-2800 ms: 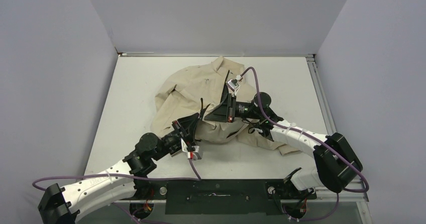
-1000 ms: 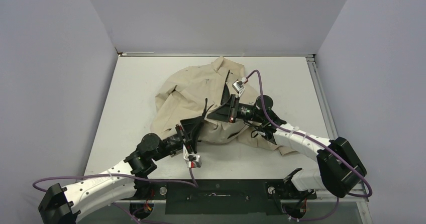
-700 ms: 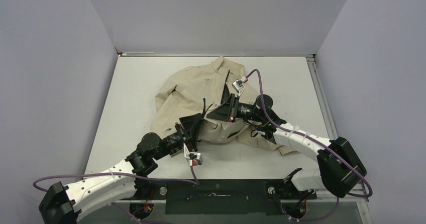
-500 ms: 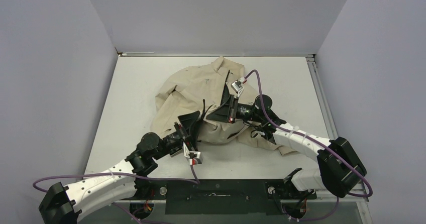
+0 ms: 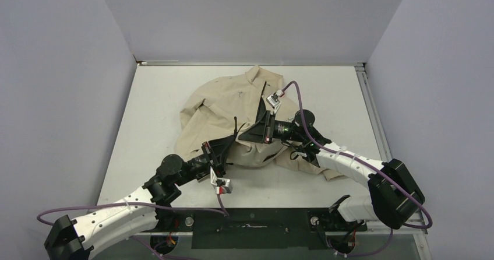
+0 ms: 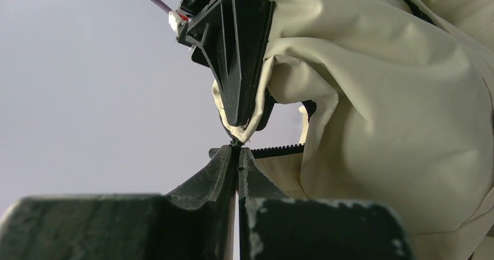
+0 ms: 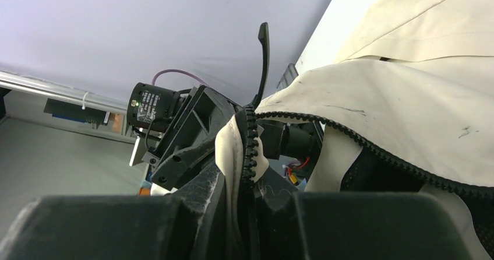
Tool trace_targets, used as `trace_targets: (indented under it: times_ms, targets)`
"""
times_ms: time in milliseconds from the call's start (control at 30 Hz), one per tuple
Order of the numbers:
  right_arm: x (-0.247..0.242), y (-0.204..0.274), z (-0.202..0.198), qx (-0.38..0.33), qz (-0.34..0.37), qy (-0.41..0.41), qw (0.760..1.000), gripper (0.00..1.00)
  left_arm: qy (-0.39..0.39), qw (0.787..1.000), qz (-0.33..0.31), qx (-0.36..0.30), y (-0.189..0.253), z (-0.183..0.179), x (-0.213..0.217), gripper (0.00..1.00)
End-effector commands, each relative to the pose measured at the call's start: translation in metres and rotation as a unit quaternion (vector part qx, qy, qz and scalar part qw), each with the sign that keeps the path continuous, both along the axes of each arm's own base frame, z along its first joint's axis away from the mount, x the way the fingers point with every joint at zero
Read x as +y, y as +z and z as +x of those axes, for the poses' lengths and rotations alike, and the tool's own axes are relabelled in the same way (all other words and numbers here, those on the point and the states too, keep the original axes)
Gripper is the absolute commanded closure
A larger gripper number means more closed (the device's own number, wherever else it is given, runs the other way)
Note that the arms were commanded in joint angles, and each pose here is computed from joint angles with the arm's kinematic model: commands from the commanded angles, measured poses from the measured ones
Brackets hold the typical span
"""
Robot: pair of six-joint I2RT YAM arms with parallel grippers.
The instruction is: Zip up the jacket
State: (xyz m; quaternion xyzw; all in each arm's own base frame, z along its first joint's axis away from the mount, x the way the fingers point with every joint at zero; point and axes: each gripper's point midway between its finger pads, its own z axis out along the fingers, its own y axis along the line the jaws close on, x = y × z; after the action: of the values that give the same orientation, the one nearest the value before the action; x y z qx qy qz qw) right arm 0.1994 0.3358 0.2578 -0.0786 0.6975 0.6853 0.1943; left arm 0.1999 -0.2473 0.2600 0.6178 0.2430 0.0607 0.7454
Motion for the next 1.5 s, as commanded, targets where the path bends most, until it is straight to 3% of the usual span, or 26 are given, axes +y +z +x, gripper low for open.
trace_targets:
  times_ms: [0,233,400,667,733,933,1167,1467]
  targets:
    - [0.001,0.020,0.010,-0.031,0.020,-0.005,0.999,0.95,-0.037,0.999,-0.033,-0.010,0.028,-0.016,-0.002,1.00]
    - [0.007,0.014,0.021,-0.044,-0.030,-0.016,0.998,0.92,-0.060,0.997,-0.044,-0.008,0.028,-0.032,0.004,1.00]
    - [0.009,0.006,0.023,-0.054,-0.053,-0.015,0.997,0.61,-0.070,0.997,-0.042,-0.006,0.022,-0.039,0.007,1.00]
    - [0.007,0.019,0.028,-0.098,-0.093,-0.011,0.991,0.43,-0.091,0.996,-0.019,-0.004,0.006,-0.050,0.009,1.00]
    - [0.005,0.022,0.033,-0.111,-0.105,-0.012,0.988,0.32,-0.090,0.996,-0.016,-0.002,0.005,-0.050,0.009,1.00]
    - [0.006,0.034,0.037,-0.154,-0.129,0.005,0.980,0.24,-0.090,0.996,-0.004,-0.001,-0.002,-0.051,0.009,1.00]
    - [0.013,0.023,0.025,-0.137,-0.143,0.025,0.980,0.28,-0.086,0.996,-0.004,-0.010,-0.001,-0.049,0.009,1.00]
    - [0.031,0.017,0.007,-0.121,-0.135,0.046,0.982,0.47,-0.082,0.997,-0.002,-0.015,0.000,-0.047,0.009,1.00]
